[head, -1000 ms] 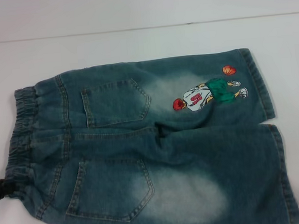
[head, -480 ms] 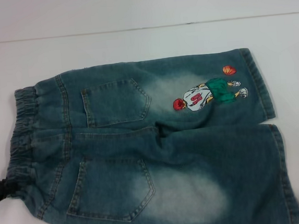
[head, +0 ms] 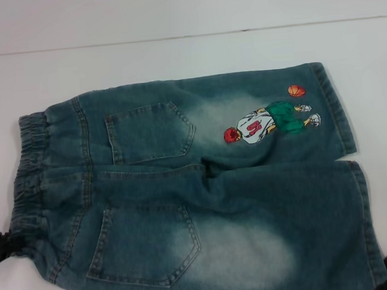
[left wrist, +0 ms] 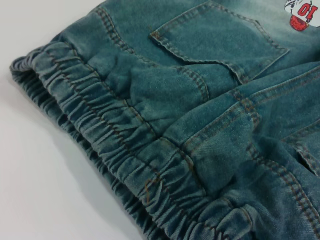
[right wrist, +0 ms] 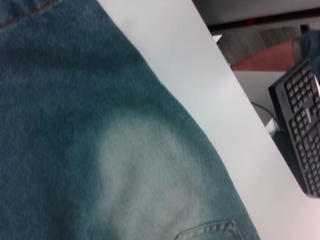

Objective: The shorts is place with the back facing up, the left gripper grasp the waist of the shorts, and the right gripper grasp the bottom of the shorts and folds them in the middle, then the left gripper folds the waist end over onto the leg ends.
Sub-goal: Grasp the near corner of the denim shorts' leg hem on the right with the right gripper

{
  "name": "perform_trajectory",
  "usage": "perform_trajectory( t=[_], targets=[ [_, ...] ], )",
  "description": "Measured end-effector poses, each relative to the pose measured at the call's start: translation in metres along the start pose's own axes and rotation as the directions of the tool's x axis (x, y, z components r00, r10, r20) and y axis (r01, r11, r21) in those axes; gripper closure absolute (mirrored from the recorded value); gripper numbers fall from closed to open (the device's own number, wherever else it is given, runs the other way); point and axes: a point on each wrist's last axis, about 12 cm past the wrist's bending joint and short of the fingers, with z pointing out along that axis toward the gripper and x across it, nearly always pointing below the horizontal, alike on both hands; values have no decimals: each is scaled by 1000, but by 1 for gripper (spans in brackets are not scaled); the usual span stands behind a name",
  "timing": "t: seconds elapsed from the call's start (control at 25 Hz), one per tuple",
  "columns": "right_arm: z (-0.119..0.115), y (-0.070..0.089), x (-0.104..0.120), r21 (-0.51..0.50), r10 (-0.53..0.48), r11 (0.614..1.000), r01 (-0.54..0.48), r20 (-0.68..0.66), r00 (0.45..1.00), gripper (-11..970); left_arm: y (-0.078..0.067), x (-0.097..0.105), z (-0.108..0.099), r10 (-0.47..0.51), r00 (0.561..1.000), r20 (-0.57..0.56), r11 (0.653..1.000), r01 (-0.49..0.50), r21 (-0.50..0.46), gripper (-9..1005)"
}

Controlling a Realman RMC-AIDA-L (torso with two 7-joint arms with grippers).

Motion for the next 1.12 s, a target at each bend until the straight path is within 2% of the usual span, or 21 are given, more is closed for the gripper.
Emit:
perform_trajectory(
  t=[0.56,1.0,1.12],
  targets=[
    [11,-2,-3,-12,-11,1000,12,42,999,148,1,-1,-1,7,1000,-3,1000,-7,-1,907],
    [11,-4,-2,5,-3,1000,3,45,999,580,2,-2,-2,9,1000,-1,1000,-9,-5,903],
    [11,-4,-2,8,-6,1000,6,41,999,644,2,-2,-2,7,1000,-1,1000,-7,-4,902]
  ],
)
